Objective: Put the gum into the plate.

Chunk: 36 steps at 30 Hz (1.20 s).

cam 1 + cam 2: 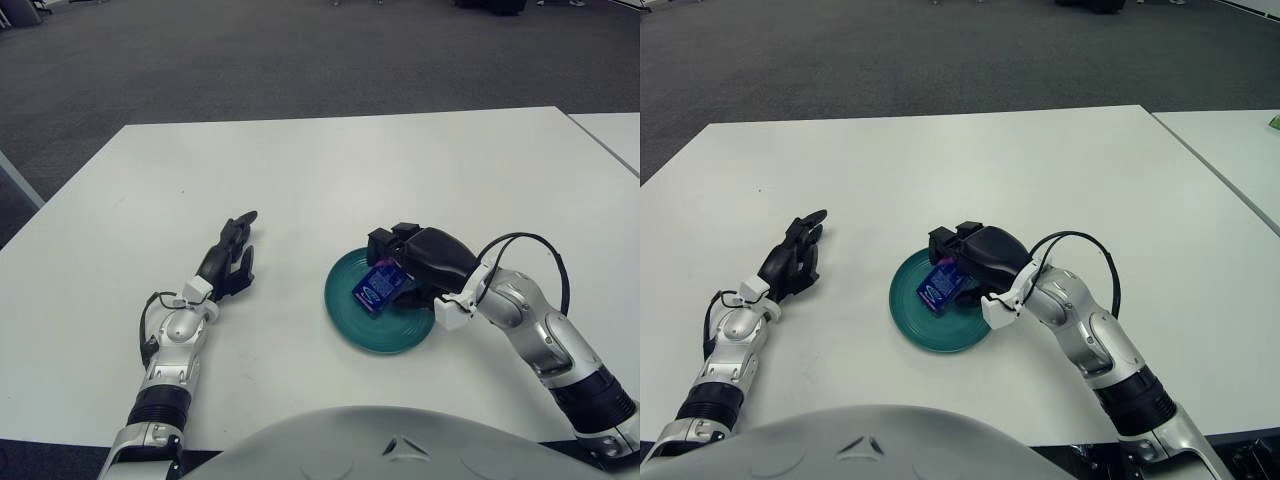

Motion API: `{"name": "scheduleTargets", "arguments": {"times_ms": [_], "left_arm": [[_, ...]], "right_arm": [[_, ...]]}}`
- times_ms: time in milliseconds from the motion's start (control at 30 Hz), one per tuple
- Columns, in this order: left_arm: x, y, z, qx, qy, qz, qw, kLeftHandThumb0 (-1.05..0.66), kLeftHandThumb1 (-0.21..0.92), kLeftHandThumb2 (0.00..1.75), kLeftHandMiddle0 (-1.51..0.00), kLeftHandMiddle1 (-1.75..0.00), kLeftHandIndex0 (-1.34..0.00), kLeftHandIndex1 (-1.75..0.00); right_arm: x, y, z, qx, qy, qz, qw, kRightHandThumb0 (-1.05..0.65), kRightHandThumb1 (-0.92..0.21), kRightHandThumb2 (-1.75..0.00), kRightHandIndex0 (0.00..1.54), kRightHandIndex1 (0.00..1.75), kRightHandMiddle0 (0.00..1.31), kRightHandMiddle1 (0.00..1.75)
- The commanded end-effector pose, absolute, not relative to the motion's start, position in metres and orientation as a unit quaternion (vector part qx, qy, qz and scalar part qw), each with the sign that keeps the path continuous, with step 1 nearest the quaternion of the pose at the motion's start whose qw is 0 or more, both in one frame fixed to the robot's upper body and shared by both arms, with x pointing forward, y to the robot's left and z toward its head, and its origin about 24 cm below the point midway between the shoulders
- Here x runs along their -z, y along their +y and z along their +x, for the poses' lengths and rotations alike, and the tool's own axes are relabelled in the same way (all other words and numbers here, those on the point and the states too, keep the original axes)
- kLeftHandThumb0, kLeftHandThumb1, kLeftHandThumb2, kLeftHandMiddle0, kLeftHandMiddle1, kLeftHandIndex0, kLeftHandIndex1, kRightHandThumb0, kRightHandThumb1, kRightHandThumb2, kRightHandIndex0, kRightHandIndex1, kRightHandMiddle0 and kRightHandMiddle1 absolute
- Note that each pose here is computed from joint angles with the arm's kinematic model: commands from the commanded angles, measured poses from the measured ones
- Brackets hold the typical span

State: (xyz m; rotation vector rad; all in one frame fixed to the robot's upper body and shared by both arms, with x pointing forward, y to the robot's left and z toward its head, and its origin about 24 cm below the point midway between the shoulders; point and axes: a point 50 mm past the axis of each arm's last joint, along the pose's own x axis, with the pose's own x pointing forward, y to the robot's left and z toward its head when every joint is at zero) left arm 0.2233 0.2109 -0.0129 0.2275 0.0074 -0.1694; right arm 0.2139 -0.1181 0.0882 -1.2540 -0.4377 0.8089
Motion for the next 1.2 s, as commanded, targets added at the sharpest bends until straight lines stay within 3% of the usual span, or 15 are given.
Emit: {"name": "scheduleTargets", "arguments": {"times_ms": [0,67,200,267,333,500,633,767,1167], "left_arm": [[0.014,0.215,0.223,0.082,0.012,0.116,0.990,-0.97,0.92,0.89,-0.17,0.00,0.00,-0.51],[0.014,0.216,0.223,0.082,0.012,0.116,0.990,-0.97,0.92,0.89,-0.17,0.00,0.00,-0.51],[0.014,0.216,0.223,0.082,0.012,0.116,0.990,-0.97,0.92,0.89,-0.17,0.00,0.00,-0.51],[0.014,0.216,0.223,0.082,0.012,0.116,0.990,-0.97,0.92,0.89,-0.17,0.00,0.00,-0.51],[0.014,0.216,0.223,0.082,0.012,0.116,0.990,-0.97,0.92,0.89,-0.17,0.00,0.00,-0.51],[0.014,0.217,0.222,0.082,0.013,0.116,0.990,-0.97,0.92,0.89,-0.17,0.00,0.00,-0.51],[0.014,0.217,0.222,0.082,0.013,0.116,0.990,-0.97,0.92,0.89,-0.17,0.00,0.00,-0.51],[0.014,0.218,0.222,0.082,0.013,0.116,0.990,-0.97,0.92,0.89,-0.17,0.00,0.00,-0.51],[0.014,0.218,0.221,0.082,0.012,0.116,0.990,-0.97,0.92,0.89,-0.17,0.00,0.00,-0.51]], "right_arm": [[-0.089,-0.122,0.210,-0.353,-0.203,-0.573,0.711,-0.38,-0.77,-0.65,0.32,0.74,0.37,1.65],[-0.090,-0.122,0.208,-0.357,-0.201,-0.577,0.706,-0.37,-0.84,-0.53,0.31,0.73,0.34,1.64],[-0.089,-0.122,0.209,-0.367,-0.197,-0.587,0.695,-0.76,-0.90,-0.48,0.29,0.66,0.08,1.37],[-0.089,-0.122,0.208,-0.373,-0.200,-0.589,0.688,-0.86,-0.91,-0.53,0.25,0.62,0.04,1.25],[-0.089,-0.122,0.207,-0.377,-0.205,-0.591,0.683,-0.97,-0.92,-0.64,0.18,0.51,0.02,1.01],[-0.088,-0.122,0.205,-0.375,-0.211,-0.594,0.680,-1.04,-0.92,-0.84,0.08,0.19,0.00,0.43],[-0.088,-0.123,0.204,-0.378,-0.211,-0.595,0.677,-1.05,-0.92,-0.92,0.03,0.06,0.00,0.19],[-0.088,-0.123,0.200,-0.378,-0.213,-0.596,0.676,-1.05,-0.92,-0.96,0.00,0.01,0.00,0.05],[-0.090,-0.123,0.194,-0.362,-0.219,-0.601,0.678,-1.05,-0.92,-0.94,0.00,0.00,0.00,0.00]]}}
